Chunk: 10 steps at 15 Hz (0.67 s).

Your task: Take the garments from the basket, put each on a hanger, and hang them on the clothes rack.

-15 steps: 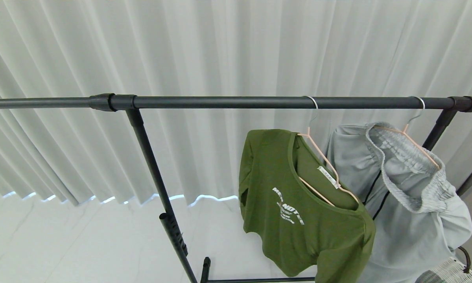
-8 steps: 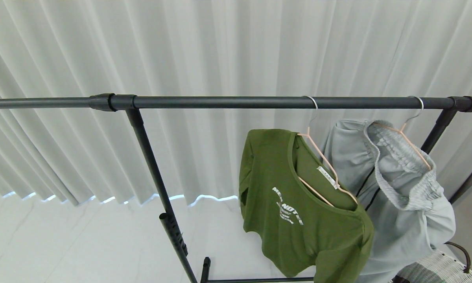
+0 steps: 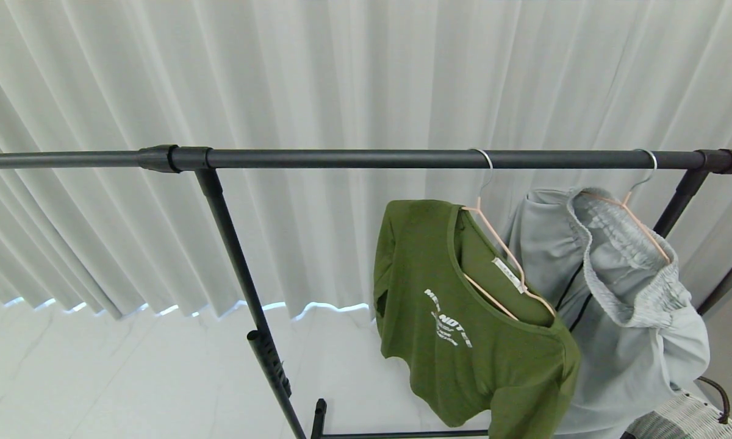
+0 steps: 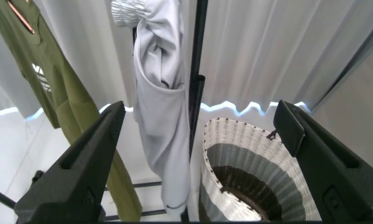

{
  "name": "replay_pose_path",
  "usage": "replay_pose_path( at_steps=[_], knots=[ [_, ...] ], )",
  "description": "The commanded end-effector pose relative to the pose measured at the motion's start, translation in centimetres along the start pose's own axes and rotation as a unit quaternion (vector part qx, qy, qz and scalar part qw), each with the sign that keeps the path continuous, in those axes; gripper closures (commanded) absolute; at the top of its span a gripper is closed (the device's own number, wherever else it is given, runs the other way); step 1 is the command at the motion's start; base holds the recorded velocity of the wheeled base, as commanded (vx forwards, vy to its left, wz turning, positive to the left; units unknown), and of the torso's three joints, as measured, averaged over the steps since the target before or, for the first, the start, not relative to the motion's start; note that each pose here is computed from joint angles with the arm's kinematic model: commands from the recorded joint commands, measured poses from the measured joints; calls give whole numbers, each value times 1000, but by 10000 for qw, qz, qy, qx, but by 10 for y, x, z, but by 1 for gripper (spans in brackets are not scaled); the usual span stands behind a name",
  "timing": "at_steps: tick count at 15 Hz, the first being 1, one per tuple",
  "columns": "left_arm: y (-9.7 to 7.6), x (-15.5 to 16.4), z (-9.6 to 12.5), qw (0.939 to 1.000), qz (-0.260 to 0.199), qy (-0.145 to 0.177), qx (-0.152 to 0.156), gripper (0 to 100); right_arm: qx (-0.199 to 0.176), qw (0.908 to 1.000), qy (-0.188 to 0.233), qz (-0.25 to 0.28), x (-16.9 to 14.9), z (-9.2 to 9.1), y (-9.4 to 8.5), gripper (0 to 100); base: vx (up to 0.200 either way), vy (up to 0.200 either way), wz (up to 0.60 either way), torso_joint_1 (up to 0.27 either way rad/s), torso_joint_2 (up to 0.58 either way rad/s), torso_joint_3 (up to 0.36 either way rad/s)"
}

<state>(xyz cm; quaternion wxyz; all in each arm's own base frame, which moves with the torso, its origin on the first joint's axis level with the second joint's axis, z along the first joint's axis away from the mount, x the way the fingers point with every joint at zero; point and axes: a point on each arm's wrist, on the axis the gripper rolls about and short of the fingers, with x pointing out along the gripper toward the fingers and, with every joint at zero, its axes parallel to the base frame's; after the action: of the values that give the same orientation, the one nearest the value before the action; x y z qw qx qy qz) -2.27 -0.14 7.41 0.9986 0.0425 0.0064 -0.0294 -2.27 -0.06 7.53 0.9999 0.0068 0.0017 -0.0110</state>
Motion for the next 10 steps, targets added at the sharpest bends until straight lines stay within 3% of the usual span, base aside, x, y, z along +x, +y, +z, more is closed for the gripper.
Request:
replay_pose_path(
  at_steps=[1, 10],
  knots=[
    [0, 0, 0, 10000, 1, -8, 2, 0, 1, 10000, -3, 2, 0, 0, 0, 0, 0, 0, 0, 0, 0, 0],
    [0, 0, 0, 10000, 1, -8, 2, 0, -45, 10000, -3, 2, 0, 0, 0, 0, 0, 0, 0, 0, 0, 0]
  ],
)
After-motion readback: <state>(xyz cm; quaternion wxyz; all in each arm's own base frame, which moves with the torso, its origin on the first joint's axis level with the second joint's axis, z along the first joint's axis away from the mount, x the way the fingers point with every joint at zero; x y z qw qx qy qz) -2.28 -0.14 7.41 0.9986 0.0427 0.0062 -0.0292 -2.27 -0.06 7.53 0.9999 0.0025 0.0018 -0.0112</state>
